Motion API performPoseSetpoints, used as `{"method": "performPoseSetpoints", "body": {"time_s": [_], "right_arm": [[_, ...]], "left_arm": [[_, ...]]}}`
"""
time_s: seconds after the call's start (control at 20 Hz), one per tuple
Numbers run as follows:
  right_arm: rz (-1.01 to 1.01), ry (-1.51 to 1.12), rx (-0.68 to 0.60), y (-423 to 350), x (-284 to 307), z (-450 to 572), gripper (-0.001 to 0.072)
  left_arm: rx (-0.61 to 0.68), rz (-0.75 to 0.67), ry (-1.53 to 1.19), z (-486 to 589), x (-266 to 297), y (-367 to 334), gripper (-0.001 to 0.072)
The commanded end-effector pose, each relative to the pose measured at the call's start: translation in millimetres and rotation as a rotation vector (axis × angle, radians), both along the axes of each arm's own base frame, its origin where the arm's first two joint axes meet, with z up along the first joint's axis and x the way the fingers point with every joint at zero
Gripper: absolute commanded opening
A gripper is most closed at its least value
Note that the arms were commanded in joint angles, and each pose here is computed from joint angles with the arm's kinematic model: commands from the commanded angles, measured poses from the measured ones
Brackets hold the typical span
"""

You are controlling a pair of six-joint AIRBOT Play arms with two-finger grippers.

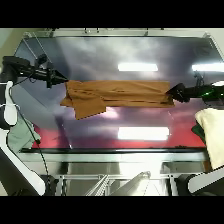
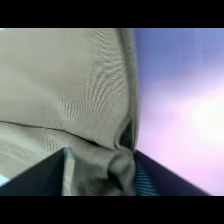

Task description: Fold the shirts.

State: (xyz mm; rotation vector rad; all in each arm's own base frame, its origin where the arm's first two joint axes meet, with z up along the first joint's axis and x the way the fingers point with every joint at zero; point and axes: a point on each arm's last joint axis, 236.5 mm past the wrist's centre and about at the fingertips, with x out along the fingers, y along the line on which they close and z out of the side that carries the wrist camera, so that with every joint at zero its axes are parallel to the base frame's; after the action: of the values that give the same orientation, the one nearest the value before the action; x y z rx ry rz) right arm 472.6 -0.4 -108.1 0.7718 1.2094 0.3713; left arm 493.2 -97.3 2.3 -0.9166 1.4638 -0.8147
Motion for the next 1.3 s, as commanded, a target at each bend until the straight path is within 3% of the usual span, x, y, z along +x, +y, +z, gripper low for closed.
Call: {"method": "performPoseSetpoints", "body": {"time_s": [0.0,0.05,0.1,0.5,0.6,0.95,1.2,1.25], "right_arm": [[0.072,0.016,-0.004,27.2,-0.9,-7.6,0.0256],[0.084,0.009,-0.007,33.2,1.7,-6.7,0.0068],[0.095,-0.002,-0.010,38.9,4.7,-4.6,0.0017],[0.236,-0.019,0.069,47.4,-23.2,59.4,0.0014],[0.267,-0.043,0.079,42.8,-33.0,82.5,0.0014],[0.311,-0.049,0.116,30.3,-59.5,121.3,0.0014],[0.298,-0.057,0.144,17.9,-75.2,152.0,0.0014],[0.287,-0.085,0.170,22.5,-73.8,167.2,0.0014]], "left_arm": [[0.002,-0.102,-0.029,-10.8,-10.4,-60.3,0.0020],[0.014,-0.111,-0.051,-13.8,-8.0,-81.6,0.0019],[0.041,-0.110,-0.079,-19.7,-3.6,-103.2,0.0019],[0.543,-0.217,-0.348,-103.4,-5.3,-209.8,0.0011],[0.597,-0.264,-0.391,-110.7,-14.5,-225.2,0.0011],[0.595,-0.437,-0.233,-137.4,-74.7,-257.3,0.0021],[0.186,-0.371,-0.381,15.8,-75.3,-298.8,0.0022],[0.175,-0.348,-0.442,50.6,-68.9,-284.7,0.0022]]}}
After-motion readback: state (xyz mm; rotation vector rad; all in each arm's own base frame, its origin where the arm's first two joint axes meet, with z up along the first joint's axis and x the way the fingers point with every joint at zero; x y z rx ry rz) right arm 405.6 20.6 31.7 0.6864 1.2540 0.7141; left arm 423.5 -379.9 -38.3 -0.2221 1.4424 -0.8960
